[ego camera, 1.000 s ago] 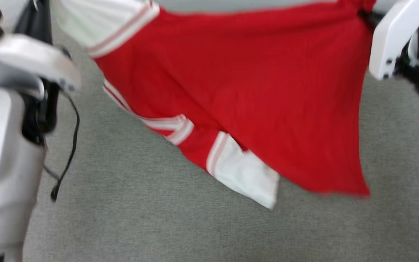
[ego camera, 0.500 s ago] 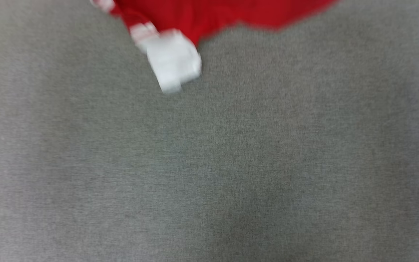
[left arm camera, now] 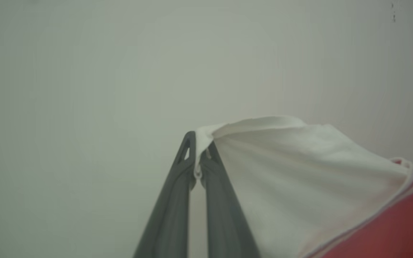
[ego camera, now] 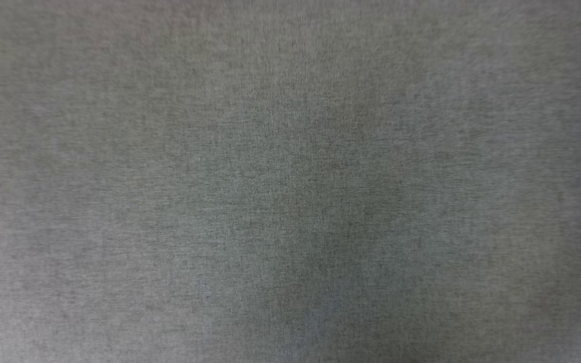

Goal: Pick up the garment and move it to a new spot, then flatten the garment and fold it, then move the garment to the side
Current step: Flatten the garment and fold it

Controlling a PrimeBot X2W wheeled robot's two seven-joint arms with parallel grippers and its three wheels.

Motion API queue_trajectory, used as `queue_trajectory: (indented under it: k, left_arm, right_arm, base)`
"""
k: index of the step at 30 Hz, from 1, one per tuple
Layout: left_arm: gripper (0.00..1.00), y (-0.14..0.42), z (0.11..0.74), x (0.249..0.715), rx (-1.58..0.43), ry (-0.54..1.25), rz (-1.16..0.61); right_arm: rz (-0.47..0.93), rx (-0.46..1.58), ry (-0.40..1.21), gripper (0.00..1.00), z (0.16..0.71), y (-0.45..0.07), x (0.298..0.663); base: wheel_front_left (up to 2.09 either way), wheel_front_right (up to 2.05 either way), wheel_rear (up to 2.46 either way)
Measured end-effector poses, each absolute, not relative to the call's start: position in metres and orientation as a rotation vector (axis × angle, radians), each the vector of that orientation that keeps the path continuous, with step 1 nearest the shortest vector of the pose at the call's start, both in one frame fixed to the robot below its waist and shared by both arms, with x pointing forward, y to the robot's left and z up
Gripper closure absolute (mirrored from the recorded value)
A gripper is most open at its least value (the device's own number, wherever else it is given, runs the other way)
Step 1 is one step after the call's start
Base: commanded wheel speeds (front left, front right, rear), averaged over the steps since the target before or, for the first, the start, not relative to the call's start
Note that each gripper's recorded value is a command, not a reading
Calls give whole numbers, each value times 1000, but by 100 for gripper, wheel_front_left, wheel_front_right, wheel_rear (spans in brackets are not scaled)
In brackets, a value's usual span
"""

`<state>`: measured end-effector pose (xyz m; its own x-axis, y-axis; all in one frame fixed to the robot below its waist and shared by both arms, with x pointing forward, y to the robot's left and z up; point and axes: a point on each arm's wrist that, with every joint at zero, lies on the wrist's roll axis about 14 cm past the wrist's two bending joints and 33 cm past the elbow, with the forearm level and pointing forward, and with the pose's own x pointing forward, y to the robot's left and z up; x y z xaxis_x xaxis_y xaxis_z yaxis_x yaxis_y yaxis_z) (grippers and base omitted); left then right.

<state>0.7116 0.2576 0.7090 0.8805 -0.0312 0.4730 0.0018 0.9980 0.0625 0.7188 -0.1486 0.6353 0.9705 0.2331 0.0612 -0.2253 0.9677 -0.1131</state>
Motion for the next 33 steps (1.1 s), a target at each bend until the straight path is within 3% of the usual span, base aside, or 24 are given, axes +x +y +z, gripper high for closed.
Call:
queue_trajectory:
  k: [7, 17, 23, 33]
  left_arm:
    - [100, 259, 616, 742, 40, -322, -26]
    - [100, 260, 555, 727, -13, -163, -33]
    - [100, 269, 534, 685, -43, -76, -19]
    - [100, 272, 491, 571, -79, 100, -38]
  right_arm:
    - [252, -95, 64, 100, 553, -144, 741]
    - [308, -73, 154, 100, 516, -125, 727]
    - [358, -64, 187, 100, 507, -117, 688]
    - [424, -34, 262, 100, 494, -119, 585]
  base:
    - [0, 0, 0]
    - [0, 0, 0]
    - [0, 0, 0]
    - [0, 0, 0]
